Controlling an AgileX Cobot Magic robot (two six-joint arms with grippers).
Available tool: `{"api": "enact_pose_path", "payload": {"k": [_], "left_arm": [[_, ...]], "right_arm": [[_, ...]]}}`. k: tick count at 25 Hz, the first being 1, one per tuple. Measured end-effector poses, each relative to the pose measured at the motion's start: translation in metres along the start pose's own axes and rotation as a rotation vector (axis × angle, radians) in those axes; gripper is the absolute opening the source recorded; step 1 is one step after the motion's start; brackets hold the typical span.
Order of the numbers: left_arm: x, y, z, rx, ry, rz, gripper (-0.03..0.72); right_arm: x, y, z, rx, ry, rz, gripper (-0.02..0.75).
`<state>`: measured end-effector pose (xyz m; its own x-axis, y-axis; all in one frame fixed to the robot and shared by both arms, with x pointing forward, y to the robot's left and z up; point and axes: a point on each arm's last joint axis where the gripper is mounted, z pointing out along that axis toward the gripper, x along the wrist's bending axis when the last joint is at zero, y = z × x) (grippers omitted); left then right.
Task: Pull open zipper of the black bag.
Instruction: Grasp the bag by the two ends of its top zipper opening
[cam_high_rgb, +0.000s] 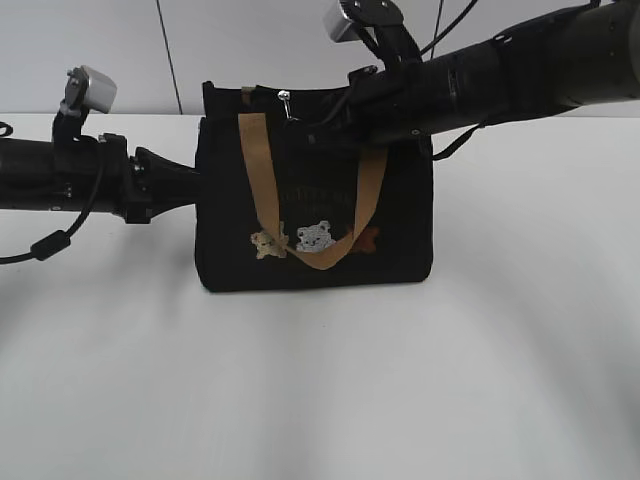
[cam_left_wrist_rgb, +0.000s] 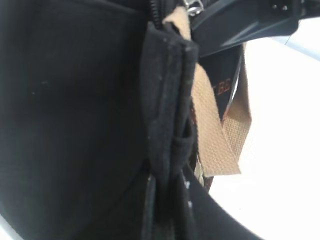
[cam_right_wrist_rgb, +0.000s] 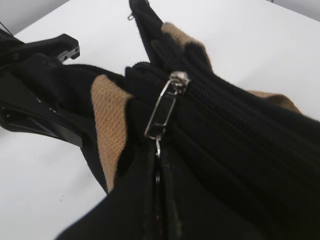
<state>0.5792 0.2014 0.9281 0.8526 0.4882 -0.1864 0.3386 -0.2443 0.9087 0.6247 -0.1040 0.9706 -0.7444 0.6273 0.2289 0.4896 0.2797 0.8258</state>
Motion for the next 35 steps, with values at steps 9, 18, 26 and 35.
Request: {"api": "enact_pose_path", "payload": {"k": [9,18,26,35], "left_arm": [[0.000,0.000,0.000,0.003,0.002,0.001,0.046],[0.001,0.000,0.000,0.003,0.006,-0.001,0.045],[0.001,0.000,0.000,0.004,0.008,0.000,0.045],[0.001,0.000,0.000,0.005,0.010,-0.060,0.071]], "right_arm": [[-0.006,0.017,-0.035,0.031,-0.095,-0.016,-0.015],[-0.046,0.023,-0.084,0.007,-0.215,0.070,-0.015],[-0.065,0.022,-0.108,-0.005,-0.277,0.112,-0.015],[-0.059,0.021,-0.108,0.018,-0.219,0.102,0.138]]}}
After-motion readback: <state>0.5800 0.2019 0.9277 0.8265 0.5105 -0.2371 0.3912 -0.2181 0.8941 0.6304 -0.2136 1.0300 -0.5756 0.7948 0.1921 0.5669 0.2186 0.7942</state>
